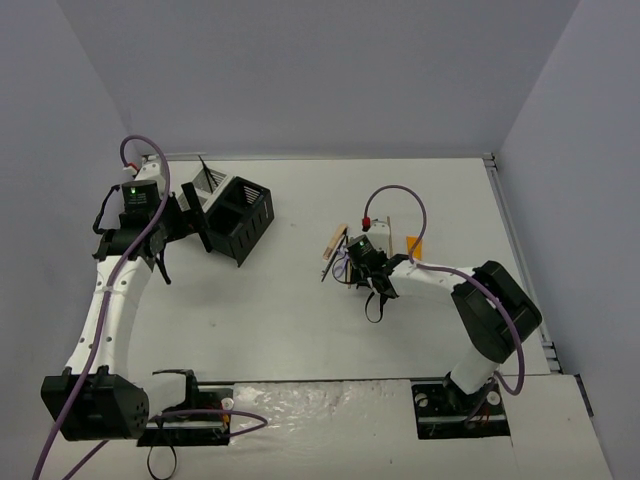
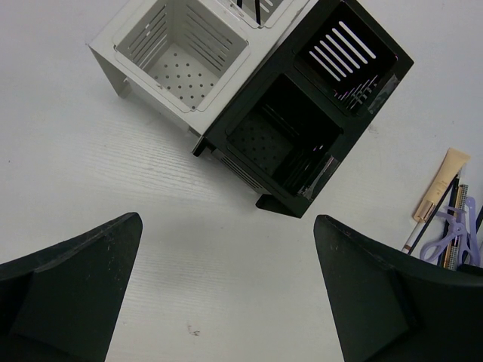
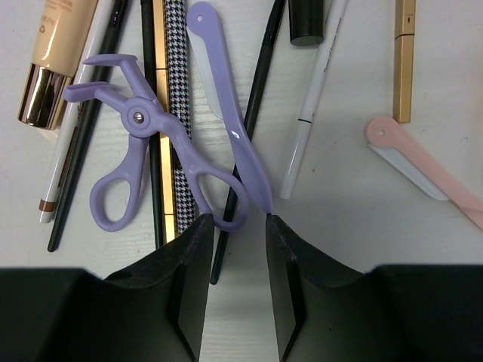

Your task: Organize the makeup

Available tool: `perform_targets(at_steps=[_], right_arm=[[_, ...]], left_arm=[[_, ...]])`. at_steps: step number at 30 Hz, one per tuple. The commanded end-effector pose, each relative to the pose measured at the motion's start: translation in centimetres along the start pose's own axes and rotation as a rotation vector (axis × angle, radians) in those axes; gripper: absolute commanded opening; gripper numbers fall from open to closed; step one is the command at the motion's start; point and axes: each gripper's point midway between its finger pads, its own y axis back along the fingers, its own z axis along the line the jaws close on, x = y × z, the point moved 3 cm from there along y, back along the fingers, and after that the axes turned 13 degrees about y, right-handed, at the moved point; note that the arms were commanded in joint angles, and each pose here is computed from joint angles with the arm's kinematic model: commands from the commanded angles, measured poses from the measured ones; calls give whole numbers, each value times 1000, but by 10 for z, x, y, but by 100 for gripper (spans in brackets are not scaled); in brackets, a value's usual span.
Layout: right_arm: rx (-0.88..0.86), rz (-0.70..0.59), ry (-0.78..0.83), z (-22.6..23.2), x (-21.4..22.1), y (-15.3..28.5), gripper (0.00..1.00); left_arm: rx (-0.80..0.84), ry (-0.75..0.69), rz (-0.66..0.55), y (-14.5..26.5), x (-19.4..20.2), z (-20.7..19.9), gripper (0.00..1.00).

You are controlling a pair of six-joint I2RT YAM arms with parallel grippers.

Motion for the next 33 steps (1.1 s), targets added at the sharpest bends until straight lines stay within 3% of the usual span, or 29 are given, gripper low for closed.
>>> perform_targets(at_steps=[1, 18, 27, 33], right_arm=[[12, -30, -39, 2, -9, -3, 30], [83, 42, 14, -20, 18, 5, 30], [88, 72, 29, -29, 28, 7, 8], [73, 74, 33, -34, 31, 13, 0]], left_arm=[[71, -10, -104, 17, -30, -18, 97], [78, -9, -89, 16, -28, -19, 97], [77, -8, -88, 15, -27, -18, 97], [79, -8, -88, 16, -27, -19, 97]])
